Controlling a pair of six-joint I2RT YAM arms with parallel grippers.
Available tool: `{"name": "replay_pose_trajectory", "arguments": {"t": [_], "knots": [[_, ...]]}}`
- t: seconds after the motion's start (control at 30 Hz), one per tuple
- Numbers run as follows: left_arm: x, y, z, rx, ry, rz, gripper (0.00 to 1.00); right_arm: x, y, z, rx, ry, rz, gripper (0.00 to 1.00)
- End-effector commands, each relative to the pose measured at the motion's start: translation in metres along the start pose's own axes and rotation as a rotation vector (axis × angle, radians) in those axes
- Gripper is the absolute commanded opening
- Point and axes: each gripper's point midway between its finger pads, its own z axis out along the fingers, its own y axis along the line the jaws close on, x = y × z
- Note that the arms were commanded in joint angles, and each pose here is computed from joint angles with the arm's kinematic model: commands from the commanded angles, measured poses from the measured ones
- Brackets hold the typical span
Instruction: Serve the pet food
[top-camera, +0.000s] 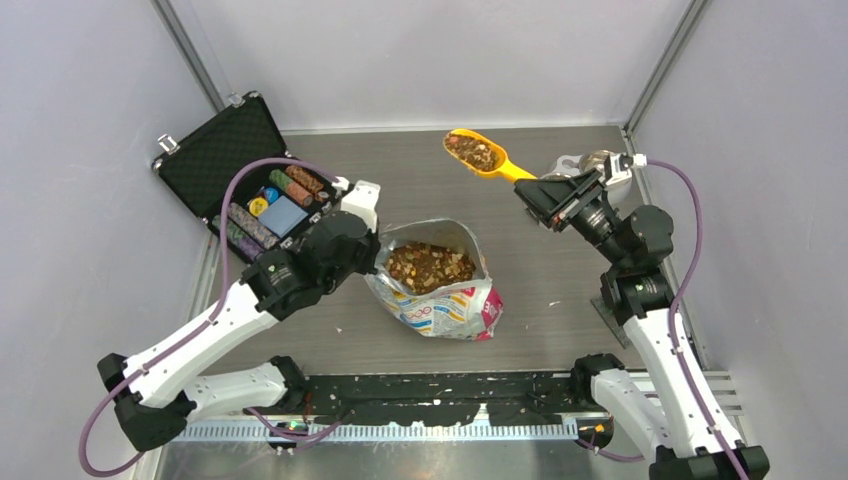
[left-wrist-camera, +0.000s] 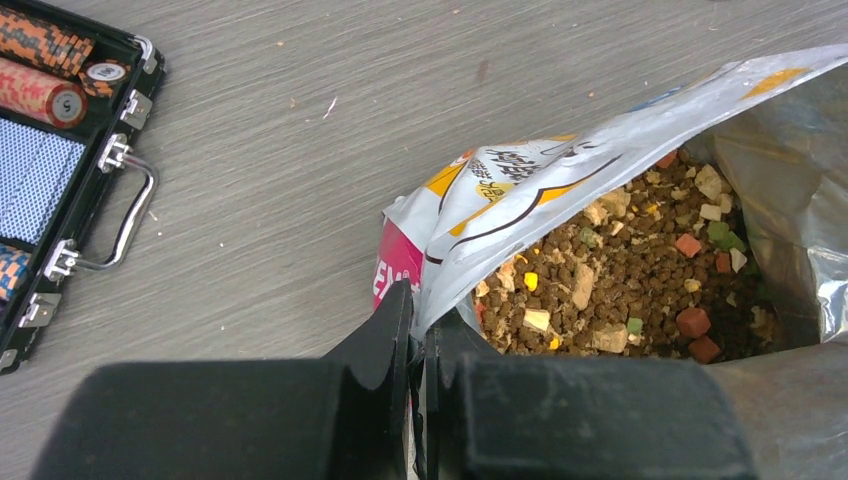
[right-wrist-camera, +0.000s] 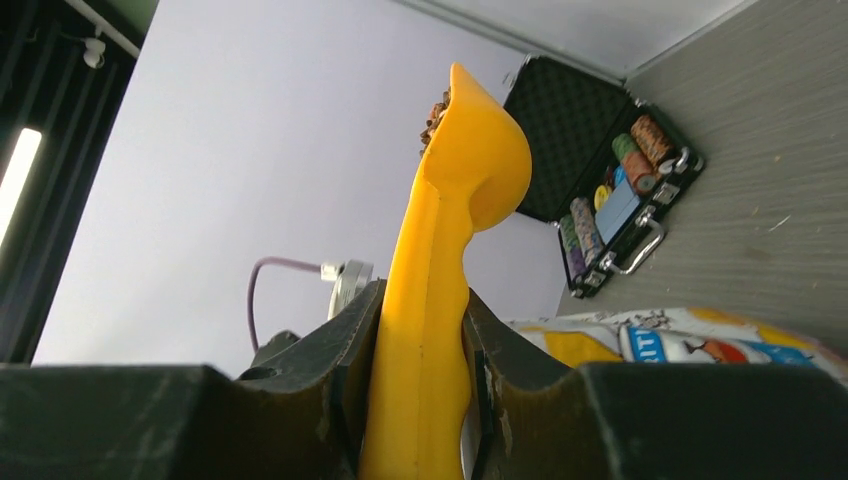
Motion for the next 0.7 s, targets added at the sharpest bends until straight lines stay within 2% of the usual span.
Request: {"name": "replay_pose_trajectory", "arguments": {"t": [0.0,0.23,0.67], "knots": [[-0.060,0.004,-0.024,0.029,-0.241,-0.094,0.00,-0.022,0.016,-0.003,-0.101,-0.031,-0.050,0.05],[-0.051,0.005,-0.021,0.028,-0.227,-0.084,0.00,-0.053,-0.010,-0.015,-0.129,-0.067,-0.011,0.05],[-0.048,0.004,-0.011,0.013,-0.212,-0.057,0.00,-0.108,-0.060,-0.059,-0.041,-0.211,-0.051,0.05]]}}
